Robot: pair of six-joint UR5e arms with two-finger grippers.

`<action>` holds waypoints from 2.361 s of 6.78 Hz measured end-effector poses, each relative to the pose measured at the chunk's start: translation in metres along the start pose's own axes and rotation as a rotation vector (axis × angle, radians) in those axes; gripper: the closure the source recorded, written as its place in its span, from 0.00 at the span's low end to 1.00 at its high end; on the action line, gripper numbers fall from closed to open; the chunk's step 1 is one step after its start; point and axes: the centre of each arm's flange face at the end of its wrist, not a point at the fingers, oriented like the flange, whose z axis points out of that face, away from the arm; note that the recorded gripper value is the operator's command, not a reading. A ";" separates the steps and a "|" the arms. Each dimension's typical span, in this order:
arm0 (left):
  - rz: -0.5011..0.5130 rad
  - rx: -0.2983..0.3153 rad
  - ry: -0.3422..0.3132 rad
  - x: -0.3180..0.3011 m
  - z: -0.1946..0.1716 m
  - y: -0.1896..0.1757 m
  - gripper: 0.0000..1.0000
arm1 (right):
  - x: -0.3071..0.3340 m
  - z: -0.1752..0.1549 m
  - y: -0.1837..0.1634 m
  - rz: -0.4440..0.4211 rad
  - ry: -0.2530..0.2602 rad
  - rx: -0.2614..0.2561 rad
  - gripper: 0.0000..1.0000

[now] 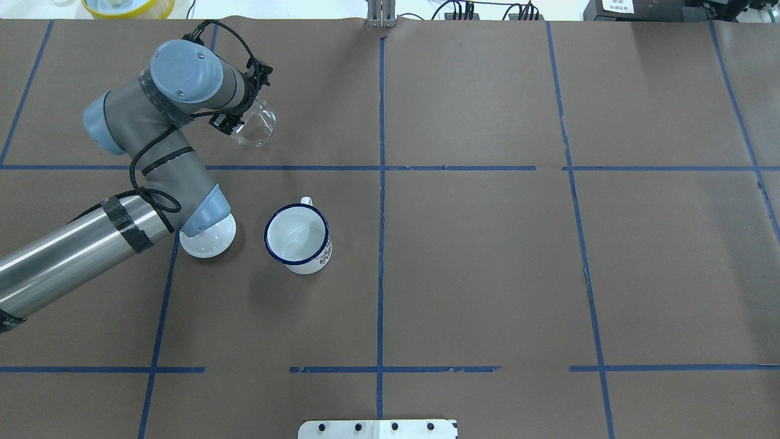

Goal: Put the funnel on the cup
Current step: 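Move the left gripper to the clear glass funnel, then grasp the clear glass funnel with the left gripper and lift it, then carry the glass funnel over the white mug with the left gripper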

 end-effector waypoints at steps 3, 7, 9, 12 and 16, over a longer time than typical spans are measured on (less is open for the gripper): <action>0.014 0.001 0.005 0.006 0.003 -0.002 1.00 | 0.000 0.000 0.000 0.000 0.000 0.000 0.00; -0.018 -0.064 0.080 0.016 -0.089 -0.047 1.00 | 0.000 0.000 0.000 0.000 0.000 0.000 0.00; -0.019 -0.107 0.070 0.014 -0.170 -0.056 1.00 | 0.000 0.000 0.000 0.000 0.000 0.000 0.00; 0.110 -0.104 -0.026 0.025 -0.261 -0.027 1.00 | 0.000 0.000 0.000 0.000 0.000 0.000 0.00; 0.471 -0.237 -0.258 0.006 -0.264 0.126 1.00 | 0.000 0.000 0.000 0.000 0.000 0.000 0.00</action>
